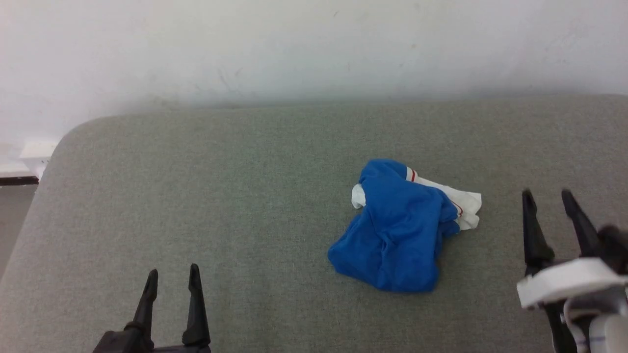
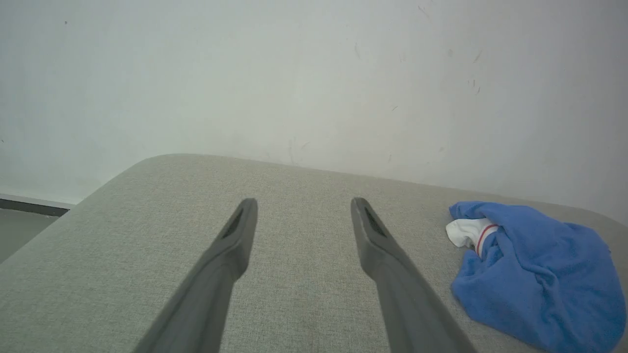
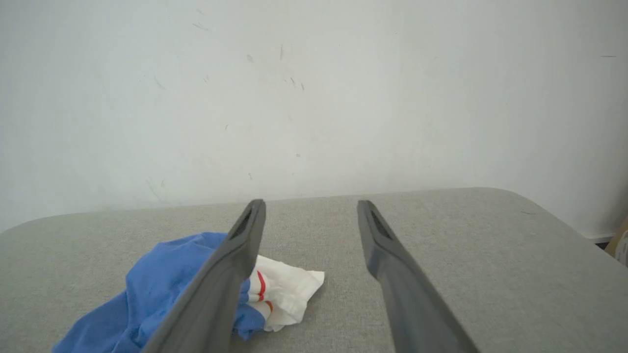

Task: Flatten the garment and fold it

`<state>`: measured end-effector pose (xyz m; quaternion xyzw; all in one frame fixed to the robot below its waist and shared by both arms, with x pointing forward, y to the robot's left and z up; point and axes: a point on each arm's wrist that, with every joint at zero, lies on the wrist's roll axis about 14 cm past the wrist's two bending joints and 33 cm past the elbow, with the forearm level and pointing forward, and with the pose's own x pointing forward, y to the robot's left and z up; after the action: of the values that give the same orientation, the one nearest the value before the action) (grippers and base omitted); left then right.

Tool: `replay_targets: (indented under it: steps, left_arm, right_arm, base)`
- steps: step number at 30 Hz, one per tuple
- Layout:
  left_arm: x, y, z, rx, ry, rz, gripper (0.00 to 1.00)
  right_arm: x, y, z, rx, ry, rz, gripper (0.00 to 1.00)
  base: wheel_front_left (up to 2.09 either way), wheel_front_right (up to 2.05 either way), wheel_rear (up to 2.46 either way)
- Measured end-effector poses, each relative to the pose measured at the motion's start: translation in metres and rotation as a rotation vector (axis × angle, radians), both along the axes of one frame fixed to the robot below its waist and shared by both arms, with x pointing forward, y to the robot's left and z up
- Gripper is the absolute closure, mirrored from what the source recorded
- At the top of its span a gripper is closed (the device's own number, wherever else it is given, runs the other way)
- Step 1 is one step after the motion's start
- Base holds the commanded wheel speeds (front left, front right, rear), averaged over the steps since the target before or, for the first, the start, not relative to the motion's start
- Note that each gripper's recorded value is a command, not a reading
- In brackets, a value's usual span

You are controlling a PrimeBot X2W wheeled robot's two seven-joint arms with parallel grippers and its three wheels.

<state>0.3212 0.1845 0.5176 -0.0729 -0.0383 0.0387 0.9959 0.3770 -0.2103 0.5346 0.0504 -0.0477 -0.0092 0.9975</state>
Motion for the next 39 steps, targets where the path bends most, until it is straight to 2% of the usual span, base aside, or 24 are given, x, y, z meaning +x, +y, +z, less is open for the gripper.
replay_targets:
  steps: [5, 12, 21, 26, 33, 34, 35, 36, 39]
  left_arm:
    - [0.009, -0.002, -0.002, 0.005, 0.001, -0.015, 0.00]
    - [0.021, -0.004, -0.010, 0.000, 0.021, -0.031, 0.00]
    - [0.035, -0.004, -0.028, -0.008, 0.068, -0.038, 0.00]
    - [0.043, -0.001, -0.039, -0.015, 0.095, -0.033, 0.00]
    - [0.047, 0.008, -0.053, -0.014, 0.134, -0.013, 0.00]
    - [0.046, 0.009, -0.055, -0.015, 0.140, -0.011, 0.00]
    - [0.046, 0.010, -0.057, -0.015, 0.147, -0.007, 0.00]
    - [0.045, 0.012, -0.059, -0.014, 0.154, 0.000, 0.00]
    - [0.047, 0.015, -0.061, -0.014, 0.158, 0.006, 0.00]
  right_arm:
    - [0.038, 0.011, 0.017, -0.043, 0.056, 0.053, 0.00]
    - [0.080, 0.013, -0.003, -0.083, 0.285, 0.112, 0.00]
    - [0.100, 0.010, -0.084, -0.098, 0.707, 0.133, 0.00]
    - [0.105, 0.015, -0.118, -0.138, 0.844, 0.163, 0.00]
    - [0.103, 0.027, -0.160, -0.159, 0.966, 0.209, 0.00]
    - [0.103, 0.028, -0.163, -0.163, 0.979, 0.213, 0.06]
    - [0.104, 0.028, -0.164, -0.159, 0.982, 0.214, 0.55]
    - [0.106, 0.028, -0.165, -0.154, 0.981, 0.212, 0.98]
    - [0.110, 0.029, -0.164, -0.139, 0.967, 0.208, 1.00]
  base:
    - [0.00, 0.00, 0.00]
    - [0.00, 0.00, 0.00]
    - [0.00, 0.00, 0.00]
    - [0.00, 0.00, 0.00]
    - [0.00, 0.00, 0.00]
    - [0.00, 0.00, 0.00]
    - [0.00, 0.00, 0.00]
    - [0.00, 0.00, 0.00]
    - [0.00, 0.00, 0.00]
